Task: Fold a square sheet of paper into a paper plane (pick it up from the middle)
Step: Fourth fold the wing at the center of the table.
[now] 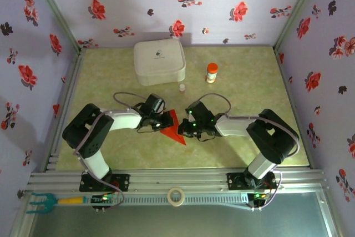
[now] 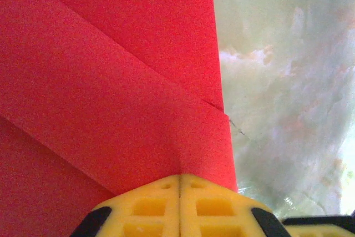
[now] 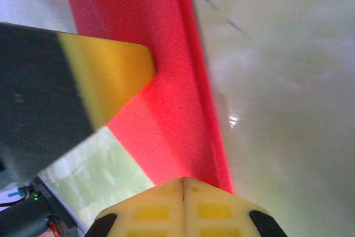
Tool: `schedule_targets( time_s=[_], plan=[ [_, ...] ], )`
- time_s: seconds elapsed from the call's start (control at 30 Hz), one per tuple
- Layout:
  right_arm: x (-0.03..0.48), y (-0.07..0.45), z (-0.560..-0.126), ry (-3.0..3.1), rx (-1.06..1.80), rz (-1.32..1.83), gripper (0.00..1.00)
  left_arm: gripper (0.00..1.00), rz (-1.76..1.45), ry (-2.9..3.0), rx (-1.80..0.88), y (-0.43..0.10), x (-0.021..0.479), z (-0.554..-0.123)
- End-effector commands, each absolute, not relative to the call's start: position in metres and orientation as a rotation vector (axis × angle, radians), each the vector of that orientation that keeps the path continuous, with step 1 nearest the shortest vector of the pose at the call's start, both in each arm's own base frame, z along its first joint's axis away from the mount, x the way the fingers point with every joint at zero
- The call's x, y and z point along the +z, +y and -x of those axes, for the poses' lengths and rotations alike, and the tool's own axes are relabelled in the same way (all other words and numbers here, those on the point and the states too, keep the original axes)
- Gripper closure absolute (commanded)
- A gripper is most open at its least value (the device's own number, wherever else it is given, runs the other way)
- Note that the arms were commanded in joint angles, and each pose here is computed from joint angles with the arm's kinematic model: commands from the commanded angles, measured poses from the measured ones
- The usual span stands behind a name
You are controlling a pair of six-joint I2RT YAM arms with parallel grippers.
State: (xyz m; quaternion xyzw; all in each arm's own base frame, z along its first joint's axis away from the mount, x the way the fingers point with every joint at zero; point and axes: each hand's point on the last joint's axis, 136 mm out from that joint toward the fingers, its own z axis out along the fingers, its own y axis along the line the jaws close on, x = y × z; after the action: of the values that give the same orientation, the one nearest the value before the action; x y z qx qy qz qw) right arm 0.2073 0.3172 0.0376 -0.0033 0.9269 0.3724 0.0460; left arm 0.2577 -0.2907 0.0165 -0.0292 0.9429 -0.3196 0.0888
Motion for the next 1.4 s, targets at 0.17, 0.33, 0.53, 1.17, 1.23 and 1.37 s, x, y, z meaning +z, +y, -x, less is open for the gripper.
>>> schedule_targets(
  time_s=[0.17, 0.33, 0.53, 1.17, 1.23, 1.37],
  plan=[
    [0.016, 0.338, -0.208, 2.931, 1.102, 0.024, 1.0, 0.92, 0.144, 2.856, -0.826, -0.272, -0.001, -0.254],
    [-0.014, 0.317, -0.193, 2.983, 1.036, -0.051, 1.0, 0.92, 0.155, 2.861, -0.83, -0.271, -0.004, -0.252],
    [-0.004, 0.31, -0.184, 2.958, 1.086, -0.041, 1.0, 0.92, 0.163, 2.87, -0.824, -0.269, -0.007, -0.252],
    [0.032, 0.305, -0.18, 2.899, 1.128, 0.043, 1.0, 0.92, 0.189, 2.888, -0.841, -0.269, -0.016, -0.249],
    [0.025, 0.305, -0.18, 2.916, 1.11, 0.034, 1.0, 0.92, 0.188, 2.888, -0.846, -0.269, -0.015, -0.249],
    [0.013, 0.301, -0.184, 2.932, 1.059, -0.002, 1.0, 0.92, 0.189, 2.888, -0.848, -0.269, -0.016, -0.249]
  ],
)
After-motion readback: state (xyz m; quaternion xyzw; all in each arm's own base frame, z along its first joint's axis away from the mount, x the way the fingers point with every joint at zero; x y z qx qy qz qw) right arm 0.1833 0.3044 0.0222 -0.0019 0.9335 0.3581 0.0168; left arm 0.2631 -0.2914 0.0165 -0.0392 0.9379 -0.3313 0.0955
